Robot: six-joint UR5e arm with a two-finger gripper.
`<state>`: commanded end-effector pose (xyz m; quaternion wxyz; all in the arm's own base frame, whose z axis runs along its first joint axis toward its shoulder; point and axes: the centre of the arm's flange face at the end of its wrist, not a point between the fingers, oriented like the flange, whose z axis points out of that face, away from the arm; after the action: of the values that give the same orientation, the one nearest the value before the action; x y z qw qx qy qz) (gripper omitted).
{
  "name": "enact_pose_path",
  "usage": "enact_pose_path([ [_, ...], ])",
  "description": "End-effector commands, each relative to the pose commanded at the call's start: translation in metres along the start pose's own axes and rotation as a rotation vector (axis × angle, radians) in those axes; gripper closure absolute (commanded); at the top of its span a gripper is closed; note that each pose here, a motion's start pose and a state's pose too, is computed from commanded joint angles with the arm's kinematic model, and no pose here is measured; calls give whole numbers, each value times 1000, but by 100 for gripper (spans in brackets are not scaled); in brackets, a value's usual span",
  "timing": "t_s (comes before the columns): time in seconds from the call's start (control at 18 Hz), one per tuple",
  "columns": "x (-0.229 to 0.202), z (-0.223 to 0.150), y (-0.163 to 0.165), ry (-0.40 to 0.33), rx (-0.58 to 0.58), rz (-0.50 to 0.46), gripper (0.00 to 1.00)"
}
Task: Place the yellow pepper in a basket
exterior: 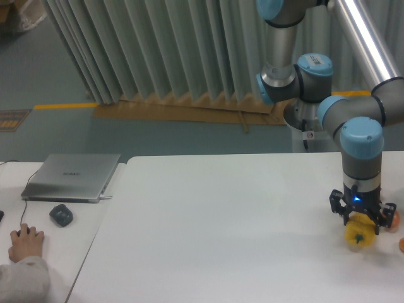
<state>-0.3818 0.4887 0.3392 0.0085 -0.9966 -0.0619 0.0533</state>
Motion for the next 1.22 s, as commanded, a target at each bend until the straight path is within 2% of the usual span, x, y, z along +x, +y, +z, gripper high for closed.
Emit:
enact_pose_path([
  [0.22,-4,-38,5,-5,6,197,44],
  [0.44,-8,-50,8,27,-17,295,44],
  [0.56,-17,-59,10,15,-8,366,44],
  [0.78,-36,-64,25,9,-5,465,44],
  [1.0,-64,-63,47,5,-14,669,44],
  [1.22,-97,-61,77,10,-16,767,44],
])
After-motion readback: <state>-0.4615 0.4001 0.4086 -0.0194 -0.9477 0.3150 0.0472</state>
